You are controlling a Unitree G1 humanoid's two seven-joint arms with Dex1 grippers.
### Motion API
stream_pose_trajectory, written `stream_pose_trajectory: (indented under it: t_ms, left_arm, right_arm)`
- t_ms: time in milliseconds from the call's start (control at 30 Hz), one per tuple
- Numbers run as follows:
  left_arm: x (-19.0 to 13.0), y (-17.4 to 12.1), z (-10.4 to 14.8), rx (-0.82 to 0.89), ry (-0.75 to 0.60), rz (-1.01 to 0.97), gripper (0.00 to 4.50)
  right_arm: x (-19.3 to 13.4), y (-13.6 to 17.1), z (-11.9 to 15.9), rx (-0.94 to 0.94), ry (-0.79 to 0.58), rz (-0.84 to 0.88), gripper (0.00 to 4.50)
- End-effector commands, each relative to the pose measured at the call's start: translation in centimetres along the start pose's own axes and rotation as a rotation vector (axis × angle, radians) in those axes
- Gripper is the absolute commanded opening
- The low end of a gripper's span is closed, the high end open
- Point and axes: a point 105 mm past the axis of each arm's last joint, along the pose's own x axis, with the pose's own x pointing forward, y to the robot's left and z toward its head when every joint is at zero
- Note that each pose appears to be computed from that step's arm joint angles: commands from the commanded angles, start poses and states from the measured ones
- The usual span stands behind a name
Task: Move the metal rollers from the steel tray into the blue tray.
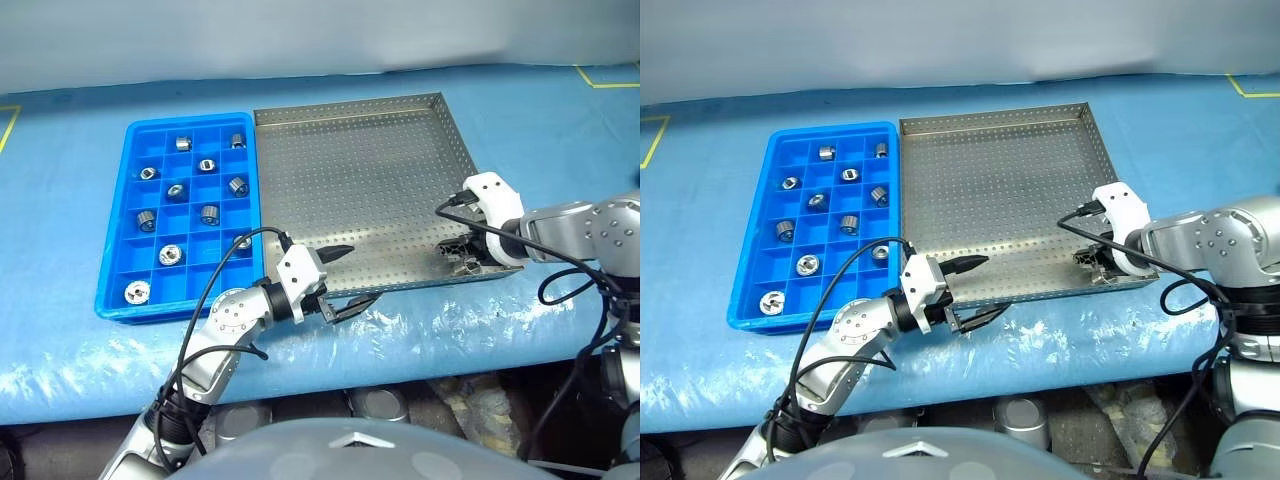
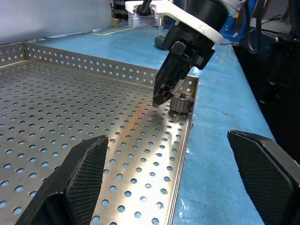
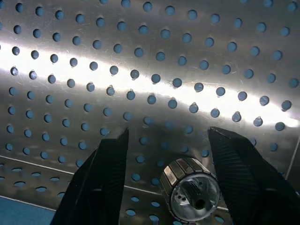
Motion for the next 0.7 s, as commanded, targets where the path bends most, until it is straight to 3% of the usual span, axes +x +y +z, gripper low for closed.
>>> stream_pose_trajectory:
  t_ms: [33,100,700]
  left_arm:
    - [0.1,-0.2,1.0,0.017,-0.036,0.001,4.50]
    - [0.1,-0.2,1.1,0.016,-0.038,0.003,4.50]
    - [-0.1,0.0,0.8,0.007,-0.042,0.042,4.50]
  right_arm:
    - [-0.8,-0.2,0.3,-0.019,-0.006,-0.010,3.87]
    - [-0.8,-0.2,0.2,-0.022,0.005,-0.007,4.47]
    - [0.6,-1.7,-2.3,0.063,0.132,-0.041,4.47]
